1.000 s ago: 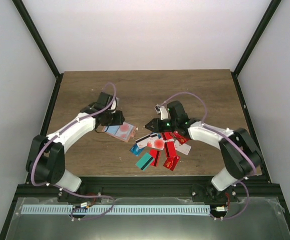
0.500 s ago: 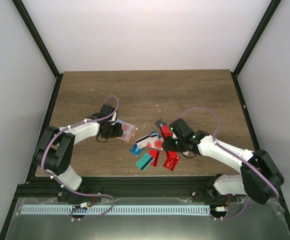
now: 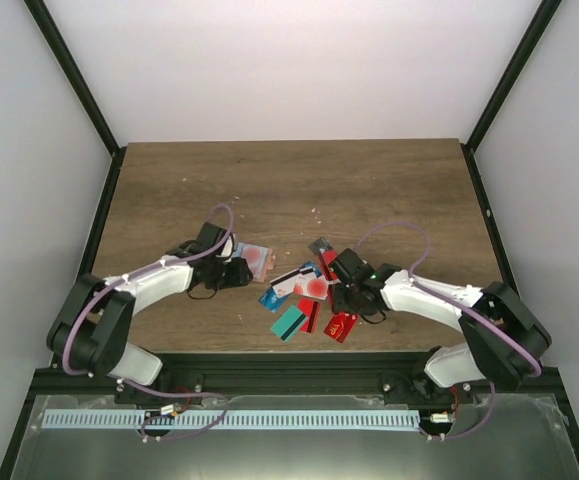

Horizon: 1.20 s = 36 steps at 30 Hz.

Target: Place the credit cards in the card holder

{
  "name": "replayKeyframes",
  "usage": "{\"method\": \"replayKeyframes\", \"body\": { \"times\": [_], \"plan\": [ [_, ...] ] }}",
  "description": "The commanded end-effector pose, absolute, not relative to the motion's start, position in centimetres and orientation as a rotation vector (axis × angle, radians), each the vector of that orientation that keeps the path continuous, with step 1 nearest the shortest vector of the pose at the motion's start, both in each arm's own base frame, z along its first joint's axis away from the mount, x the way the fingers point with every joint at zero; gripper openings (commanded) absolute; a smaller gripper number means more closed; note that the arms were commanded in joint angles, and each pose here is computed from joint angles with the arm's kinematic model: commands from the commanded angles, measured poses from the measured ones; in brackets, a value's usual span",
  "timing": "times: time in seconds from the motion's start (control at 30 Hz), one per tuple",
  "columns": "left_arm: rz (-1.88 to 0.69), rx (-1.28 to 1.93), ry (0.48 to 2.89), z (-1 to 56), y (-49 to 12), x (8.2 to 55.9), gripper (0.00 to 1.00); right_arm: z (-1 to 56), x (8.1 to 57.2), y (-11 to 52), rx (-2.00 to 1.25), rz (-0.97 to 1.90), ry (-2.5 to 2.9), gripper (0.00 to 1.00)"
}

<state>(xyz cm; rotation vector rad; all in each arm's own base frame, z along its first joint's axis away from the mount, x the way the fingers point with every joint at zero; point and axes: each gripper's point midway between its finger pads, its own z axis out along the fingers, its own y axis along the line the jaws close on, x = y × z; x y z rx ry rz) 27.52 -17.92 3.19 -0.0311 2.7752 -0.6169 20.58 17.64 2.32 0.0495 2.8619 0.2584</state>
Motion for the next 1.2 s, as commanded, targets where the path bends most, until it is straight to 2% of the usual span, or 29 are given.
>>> {"method": "replayKeyframes", "body": {
  "times": [0.0, 0.2, 0.7, 0.8, 1.0, 1.17],
  "plan": [
    [-0.661, -0.043, 2.691, 6.6, -18.6, 27.6, 0.54, 2.4, 21.3, 17.3, 0.042, 0.172, 2.849, 0.56],
    [-0.612, -0.023, 2.633, 9.5, -17.8, 27.9, 0.55, 1.1, 18.4, 18.2, -0.053, 0.150, 2.936, 0.56],
    [-0.781, 0.183, 2.531, 13.5, -21.0, 25.3, 0.55, -1.0, 9.4, 21.9, -0.349, 0.179, 3.112, 0.56],
    [-0.858, 0.251, 2.520, 13.8, -22.4, 24.3, 0.55, -0.1, 10.4, 21.8, -0.297, 0.154, 3.056, 0.56],
    [-0.956, 0.407, 2.526, 13.1, -25.0, 21.5, 0.55, 5.1, 12.4, 22.3, -0.080, 0.320, 2.902, 0.57],
    [-1.064, 0.531, 2.532, 12.3, -27.3, 18.6, 0.52, 6.3, 9.7, 22.6, 0.102, 0.632, 2.952, 0.58]
  ]
}}
